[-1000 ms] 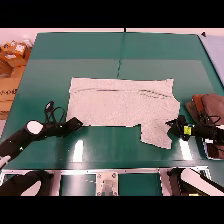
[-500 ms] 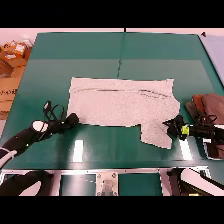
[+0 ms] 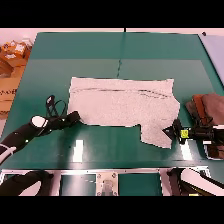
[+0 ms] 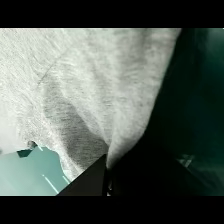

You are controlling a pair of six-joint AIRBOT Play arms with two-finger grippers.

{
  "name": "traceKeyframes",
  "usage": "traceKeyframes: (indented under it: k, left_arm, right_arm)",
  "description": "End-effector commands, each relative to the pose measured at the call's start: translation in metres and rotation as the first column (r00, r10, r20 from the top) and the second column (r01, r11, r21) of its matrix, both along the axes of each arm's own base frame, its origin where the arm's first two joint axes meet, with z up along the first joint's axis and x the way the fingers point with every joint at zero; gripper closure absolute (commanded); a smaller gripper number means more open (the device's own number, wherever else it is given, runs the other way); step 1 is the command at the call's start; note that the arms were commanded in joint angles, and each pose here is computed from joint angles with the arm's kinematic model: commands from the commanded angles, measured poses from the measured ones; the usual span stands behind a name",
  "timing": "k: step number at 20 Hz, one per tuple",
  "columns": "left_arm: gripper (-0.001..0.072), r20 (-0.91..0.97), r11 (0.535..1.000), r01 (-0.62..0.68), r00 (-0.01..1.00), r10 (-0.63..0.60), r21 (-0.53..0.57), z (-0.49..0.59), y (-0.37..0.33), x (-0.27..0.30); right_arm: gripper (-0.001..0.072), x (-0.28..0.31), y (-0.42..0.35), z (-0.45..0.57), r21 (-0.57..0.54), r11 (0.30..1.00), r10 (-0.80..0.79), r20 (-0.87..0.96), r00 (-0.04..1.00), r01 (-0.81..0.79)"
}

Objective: Fold the shirts.

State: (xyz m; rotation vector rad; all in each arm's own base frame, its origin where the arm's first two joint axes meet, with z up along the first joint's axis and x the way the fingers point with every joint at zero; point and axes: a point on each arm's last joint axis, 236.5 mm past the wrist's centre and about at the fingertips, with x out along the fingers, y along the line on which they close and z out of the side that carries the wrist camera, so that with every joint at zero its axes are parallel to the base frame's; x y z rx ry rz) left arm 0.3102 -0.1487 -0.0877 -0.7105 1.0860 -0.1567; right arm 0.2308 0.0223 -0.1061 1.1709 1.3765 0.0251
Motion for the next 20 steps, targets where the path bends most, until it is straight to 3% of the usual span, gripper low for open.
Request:
traceKeyframes:
  k: [1,5,7,10,15,20]
  left_arm:
    - [0.0684,-0.018,0.997,0.067,0.998,-0.067,0.023,-0.003,-0.003,-0.009]
    - [0.0685,-0.157,0.978,0.191,0.972,-0.177,0.084,-0.009,0.024,-0.036]
    - [0.0685,-0.258,0.953,0.255,0.943,-0.209,0.162,-0.007,0.058,-0.051]
    - [0.0686,-0.321,0.924,0.329,0.911,-0.258,0.194,0.002,0.071,-0.063]
    - [0.0685,-0.303,0.914,0.369,0.902,-0.308,0.17,0.01,0.053,-0.061]
    - [0.0686,-0.136,0.888,0.398,0.917,-0.375,0.23,0.064,0.036,-0.007]
  right_arm:
    - [0.0704,0.01,-0.009,0.003,-0.036,0.999,0.002,0.037,0.999,-0.001]
    - [0.0704,0.001,-0.018,0.007,-0.074,0.997,0.034,-0.02,0.999,-0.036]
    - [0.0705,-0.019,-0.031,0.005,-0.149,0.988,0.028,-0.107,0.994,-0.044]
    - [0.0704,-0.048,-0.046,0.012,-0.249,0.967,-0.002,-0.213,0.977,-0.052]
    - [0.0704,-0.031,-0.039,0.054,-0.268,0.963,-0.005,-0.066,0.998,-0.013]
    - [0.0704,0.025,-0.028,0.125,-0.21,0.977,0.012,0.162,0.987,0.023]
